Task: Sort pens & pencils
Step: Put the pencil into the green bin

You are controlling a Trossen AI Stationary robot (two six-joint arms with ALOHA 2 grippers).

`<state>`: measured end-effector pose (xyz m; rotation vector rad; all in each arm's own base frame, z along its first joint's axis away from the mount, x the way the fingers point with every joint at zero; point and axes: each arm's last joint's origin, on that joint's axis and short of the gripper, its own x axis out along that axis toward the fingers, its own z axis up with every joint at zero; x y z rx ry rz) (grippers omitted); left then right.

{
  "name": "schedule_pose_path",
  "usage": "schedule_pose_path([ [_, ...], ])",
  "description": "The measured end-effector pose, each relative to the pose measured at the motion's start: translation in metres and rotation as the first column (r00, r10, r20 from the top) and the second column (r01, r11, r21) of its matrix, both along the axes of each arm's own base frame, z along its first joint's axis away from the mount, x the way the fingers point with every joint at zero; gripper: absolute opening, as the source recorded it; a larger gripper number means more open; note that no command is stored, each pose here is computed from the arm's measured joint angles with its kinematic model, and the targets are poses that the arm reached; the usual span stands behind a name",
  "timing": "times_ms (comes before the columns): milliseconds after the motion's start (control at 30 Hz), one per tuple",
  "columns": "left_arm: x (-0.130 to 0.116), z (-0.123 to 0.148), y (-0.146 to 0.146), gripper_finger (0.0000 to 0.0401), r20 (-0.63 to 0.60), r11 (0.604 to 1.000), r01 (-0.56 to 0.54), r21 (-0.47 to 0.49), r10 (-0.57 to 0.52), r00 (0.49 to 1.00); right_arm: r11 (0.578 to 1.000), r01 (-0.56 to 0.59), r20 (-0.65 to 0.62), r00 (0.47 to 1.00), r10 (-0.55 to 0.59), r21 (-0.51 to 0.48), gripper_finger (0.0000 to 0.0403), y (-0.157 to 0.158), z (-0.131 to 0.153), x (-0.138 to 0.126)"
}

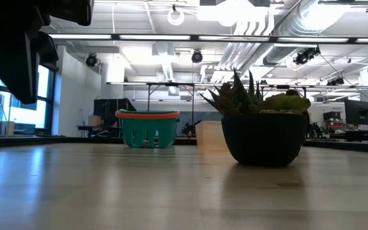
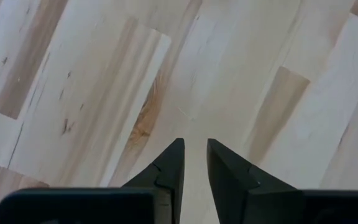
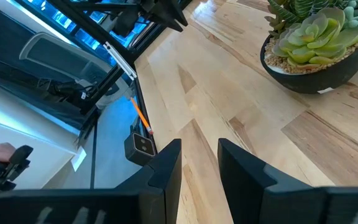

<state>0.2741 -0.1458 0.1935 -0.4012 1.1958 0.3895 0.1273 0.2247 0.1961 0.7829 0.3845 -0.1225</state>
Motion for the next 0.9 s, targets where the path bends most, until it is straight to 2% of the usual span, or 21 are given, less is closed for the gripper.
schedule_pose_path([
  [200,0.000,0.000,-0.004,0.0056,-0.003,0.999,0.016,-0.047,-0.017,1.000,1.000,-0.002,-0.003,1.000,0.002,-0.001,0.0096,0.000,0.000,0.000],
  [433,0.000,0.003,-0.024,0.0056,0.077,0.987,0.106,-0.117,-0.097,0.992,0.999,-0.017,-0.001,1.000,0.017,0.047,0.0096,0.002,0.002,0.001],
  [700,-0.020,0.004,-0.055,0.0056,0.081,0.961,0.242,-0.135,-0.233,0.969,0.998,0.031,0.009,0.999,-0.032,0.053,0.0096,-0.002,0.002,0.008],
  [900,-0.035,0.007,-0.082,0.0056,0.156,0.932,0.331,-0.145,-0.309,0.938,0.993,0.075,0.002,0.997,-0.075,0.091,0.0096,-0.007,0.002,0.016],
])
